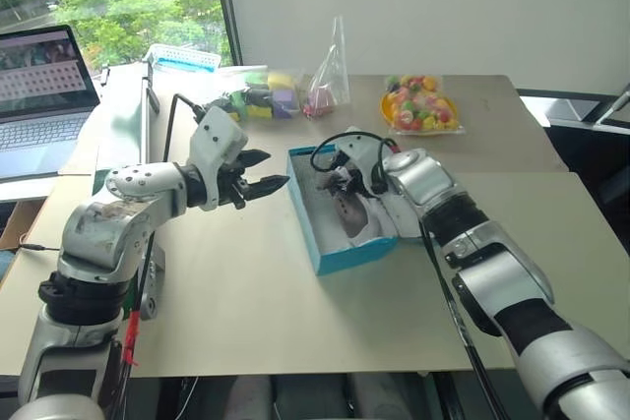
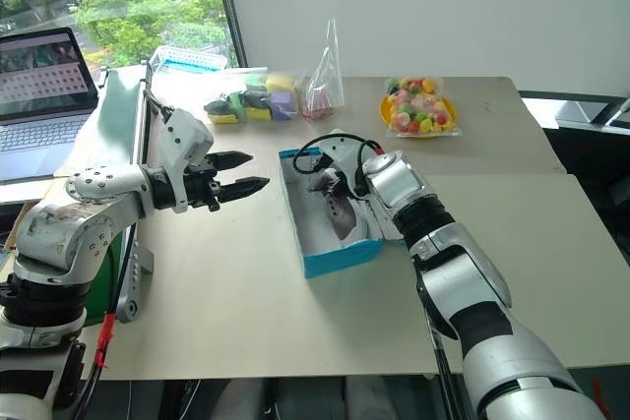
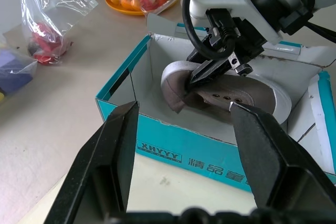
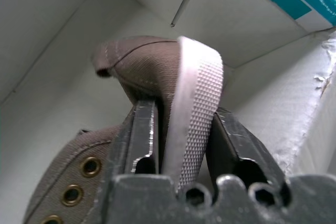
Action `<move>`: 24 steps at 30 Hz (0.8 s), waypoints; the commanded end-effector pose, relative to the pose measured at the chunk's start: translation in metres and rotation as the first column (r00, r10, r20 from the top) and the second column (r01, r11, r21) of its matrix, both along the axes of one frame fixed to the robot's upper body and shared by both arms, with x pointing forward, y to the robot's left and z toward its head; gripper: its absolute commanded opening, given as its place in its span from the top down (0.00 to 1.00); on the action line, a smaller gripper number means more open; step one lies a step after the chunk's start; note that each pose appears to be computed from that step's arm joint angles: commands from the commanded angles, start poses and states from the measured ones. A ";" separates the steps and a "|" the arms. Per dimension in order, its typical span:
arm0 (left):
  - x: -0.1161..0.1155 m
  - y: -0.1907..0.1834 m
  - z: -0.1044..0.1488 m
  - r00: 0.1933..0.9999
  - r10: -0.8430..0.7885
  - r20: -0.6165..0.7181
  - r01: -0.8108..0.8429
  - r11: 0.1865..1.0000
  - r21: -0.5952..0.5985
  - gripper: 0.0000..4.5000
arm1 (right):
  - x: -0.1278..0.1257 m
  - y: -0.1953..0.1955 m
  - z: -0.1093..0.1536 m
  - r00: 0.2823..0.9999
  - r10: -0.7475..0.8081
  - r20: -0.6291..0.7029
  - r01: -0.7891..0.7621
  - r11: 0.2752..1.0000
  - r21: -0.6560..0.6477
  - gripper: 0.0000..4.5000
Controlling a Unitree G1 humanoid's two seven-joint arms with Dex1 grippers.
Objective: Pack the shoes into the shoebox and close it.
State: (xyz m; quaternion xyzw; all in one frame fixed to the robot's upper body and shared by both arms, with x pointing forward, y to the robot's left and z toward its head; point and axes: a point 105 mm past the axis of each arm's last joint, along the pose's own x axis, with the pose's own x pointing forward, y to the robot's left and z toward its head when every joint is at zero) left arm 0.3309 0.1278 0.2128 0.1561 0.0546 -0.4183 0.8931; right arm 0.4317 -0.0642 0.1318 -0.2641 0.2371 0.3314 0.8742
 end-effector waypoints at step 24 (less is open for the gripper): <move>0.021 0.069 0.018 0.892 0.448 0.051 -0.447 0.894 -0.044 0.34 | -0.063 0.008 0.164 0.929 0.268 0.256 -0.363 0.796 0.484 0.01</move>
